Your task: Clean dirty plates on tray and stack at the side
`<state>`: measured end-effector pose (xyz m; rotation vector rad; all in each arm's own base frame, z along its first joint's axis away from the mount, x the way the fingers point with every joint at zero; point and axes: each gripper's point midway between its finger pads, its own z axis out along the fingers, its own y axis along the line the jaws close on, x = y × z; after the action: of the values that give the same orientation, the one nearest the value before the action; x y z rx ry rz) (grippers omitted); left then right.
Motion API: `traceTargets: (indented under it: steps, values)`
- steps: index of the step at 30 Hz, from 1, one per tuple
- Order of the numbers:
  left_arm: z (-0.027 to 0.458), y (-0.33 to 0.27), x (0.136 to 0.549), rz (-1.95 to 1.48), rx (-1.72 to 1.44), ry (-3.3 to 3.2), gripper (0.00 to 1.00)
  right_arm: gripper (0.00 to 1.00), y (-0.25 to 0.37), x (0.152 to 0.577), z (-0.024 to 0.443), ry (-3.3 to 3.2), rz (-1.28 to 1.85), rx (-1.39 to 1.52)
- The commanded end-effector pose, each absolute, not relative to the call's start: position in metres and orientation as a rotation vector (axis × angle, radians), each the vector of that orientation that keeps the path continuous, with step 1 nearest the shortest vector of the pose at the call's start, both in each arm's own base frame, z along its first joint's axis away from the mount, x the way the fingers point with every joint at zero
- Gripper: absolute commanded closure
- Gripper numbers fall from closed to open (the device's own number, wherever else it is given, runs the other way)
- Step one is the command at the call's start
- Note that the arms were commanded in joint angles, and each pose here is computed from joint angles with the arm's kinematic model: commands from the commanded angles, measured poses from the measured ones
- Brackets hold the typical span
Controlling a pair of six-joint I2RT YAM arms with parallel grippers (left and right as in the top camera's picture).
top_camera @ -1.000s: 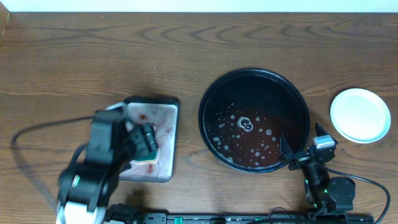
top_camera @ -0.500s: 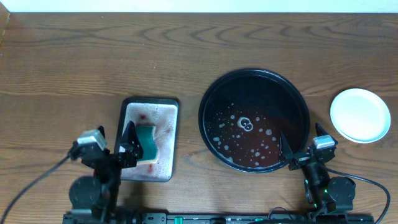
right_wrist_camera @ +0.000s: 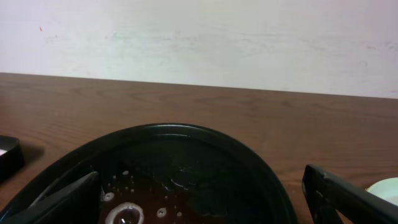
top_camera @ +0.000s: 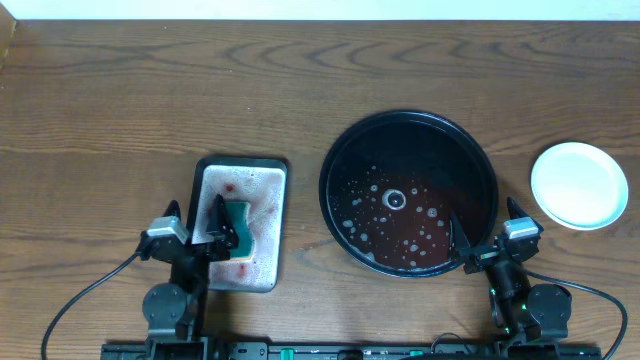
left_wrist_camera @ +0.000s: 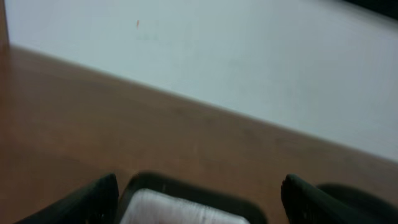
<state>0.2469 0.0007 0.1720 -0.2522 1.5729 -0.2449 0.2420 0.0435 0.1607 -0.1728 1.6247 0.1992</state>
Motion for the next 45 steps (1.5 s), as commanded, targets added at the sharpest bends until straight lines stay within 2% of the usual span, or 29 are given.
traceTargets:
  steps: [1,8,12,45]
  values:
    - [0.168,-0.002,0.247,-0.242,-0.229,1.584,0.16,0.01,0.041,0.242,0.16,1.625,0.184,-0.172]
    - [0.159,-0.003,0.246,-0.243,-0.232,1.622,0.16,0.01,0.041,0.242,0.16,1.625,0.184,-0.172]
    - [0.138,-0.003,0.244,-0.235,-0.245,1.708,0.16,0.01,0.041,0.242,0.16,1.625,0.183,-0.172]
    - [0.133,-0.003,0.245,-0.233,-0.249,1.731,0.16,0.01,0.041,0.242,0.16,1.625,0.184,-0.172]
